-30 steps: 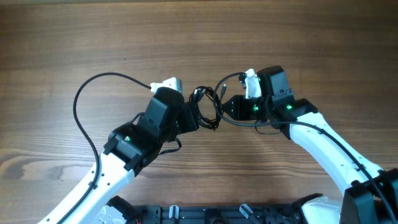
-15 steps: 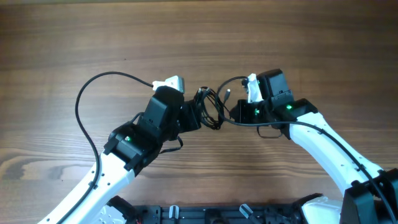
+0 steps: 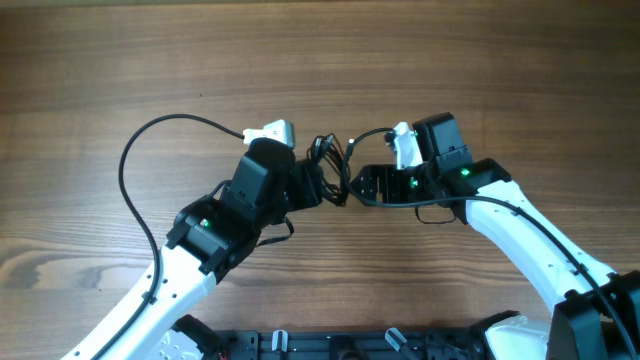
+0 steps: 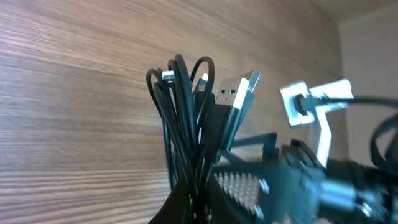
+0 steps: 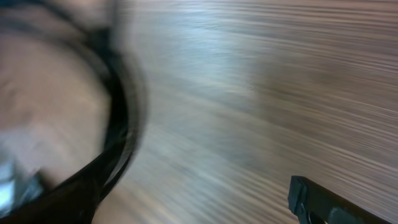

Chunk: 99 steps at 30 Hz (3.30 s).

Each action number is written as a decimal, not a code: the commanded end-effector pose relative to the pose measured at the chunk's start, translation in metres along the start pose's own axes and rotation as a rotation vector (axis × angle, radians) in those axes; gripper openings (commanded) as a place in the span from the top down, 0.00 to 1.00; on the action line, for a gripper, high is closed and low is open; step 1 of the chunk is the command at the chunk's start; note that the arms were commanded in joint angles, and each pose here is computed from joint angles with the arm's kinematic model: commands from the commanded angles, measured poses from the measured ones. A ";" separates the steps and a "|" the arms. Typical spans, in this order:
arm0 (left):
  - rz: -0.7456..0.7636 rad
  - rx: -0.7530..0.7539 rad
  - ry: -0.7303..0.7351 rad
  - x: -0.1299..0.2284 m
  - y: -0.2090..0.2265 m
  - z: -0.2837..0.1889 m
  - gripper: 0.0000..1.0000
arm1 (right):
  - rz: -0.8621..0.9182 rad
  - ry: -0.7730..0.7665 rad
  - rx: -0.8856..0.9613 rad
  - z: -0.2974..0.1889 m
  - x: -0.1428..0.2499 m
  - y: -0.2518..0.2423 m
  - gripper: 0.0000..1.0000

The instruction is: Untangle cables

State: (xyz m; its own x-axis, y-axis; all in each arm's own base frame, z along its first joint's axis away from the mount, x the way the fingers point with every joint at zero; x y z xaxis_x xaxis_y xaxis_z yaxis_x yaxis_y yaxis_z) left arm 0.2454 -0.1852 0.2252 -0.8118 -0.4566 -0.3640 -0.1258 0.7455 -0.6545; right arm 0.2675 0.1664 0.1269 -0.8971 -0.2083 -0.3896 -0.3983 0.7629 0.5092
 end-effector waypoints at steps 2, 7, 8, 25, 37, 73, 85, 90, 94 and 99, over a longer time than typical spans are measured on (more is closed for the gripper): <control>0.012 -0.080 -0.201 -0.028 0.005 -0.011 0.96 | -0.113 0.002 -0.141 -0.004 0.002 0.019 0.00; 0.003 -0.135 -0.287 -0.038 0.011 -0.014 0.96 | -0.095 0.002 -0.112 -0.003 0.001 0.016 0.00; -0.015 -0.156 -0.311 -0.040 0.015 -0.016 0.96 | -0.094 0.003 -0.112 -0.003 0.001 0.016 0.00; 0.015 -0.149 -0.281 -0.037 0.014 -0.014 0.83 | -0.208 0.027 -0.236 -0.006 0.009 0.030 0.00; 0.016 -0.161 -0.273 -0.035 0.016 -0.014 0.86 | -0.203 0.029 -0.211 -0.005 0.009 0.027 0.00; -0.216 -0.128 -0.496 -0.079 0.047 -0.115 0.73 | -0.327 0.019 0.002 0.073 0.009 0.057 0.13; -0.208 -0.289 -0.415 -0.059 0.076 -0.118 0.44 | -0.891 0.038 -0.014 0.099 0.021 0.074 0.17; -0.208 -0.302 -0.401 -0.059 0.078 -0.113 0.43 | -0.826 -0.023 -0.028 0.101 0.013 0.085 0.15; -0.208 -0.301 -0.403 -0.059 0.077 -0.113 0.43 | -0.882 -0.027 -0.043 0.102 0.015 0.091 0.00; -0.207 -0.302 -0.391 -0.058 0.078 -0.113 0.41 | -0.874 0.006 -0.034 0.102 0.020 0.087 0.00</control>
State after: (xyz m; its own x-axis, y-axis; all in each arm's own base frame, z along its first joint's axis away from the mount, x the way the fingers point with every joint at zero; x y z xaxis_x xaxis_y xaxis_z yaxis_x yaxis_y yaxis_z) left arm 0.2181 -0.0470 0.2667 -0.4836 -0.7214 -0.4957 -0.4738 0.6920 -0.5447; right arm 0.2357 0.2919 0.0881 -0.2862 -0.6953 -0.6592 -0.9438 0.3234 0.0687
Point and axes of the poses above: each gripper's point midway between its finger pads, its own z axis out along the fingers, its own y axis along the line the jaws close on, x = y × z, the point moved 5 cm from there along -z, back along the fingers, and after that the axes turned 9 degrees about -z, right-handed, at the moved point
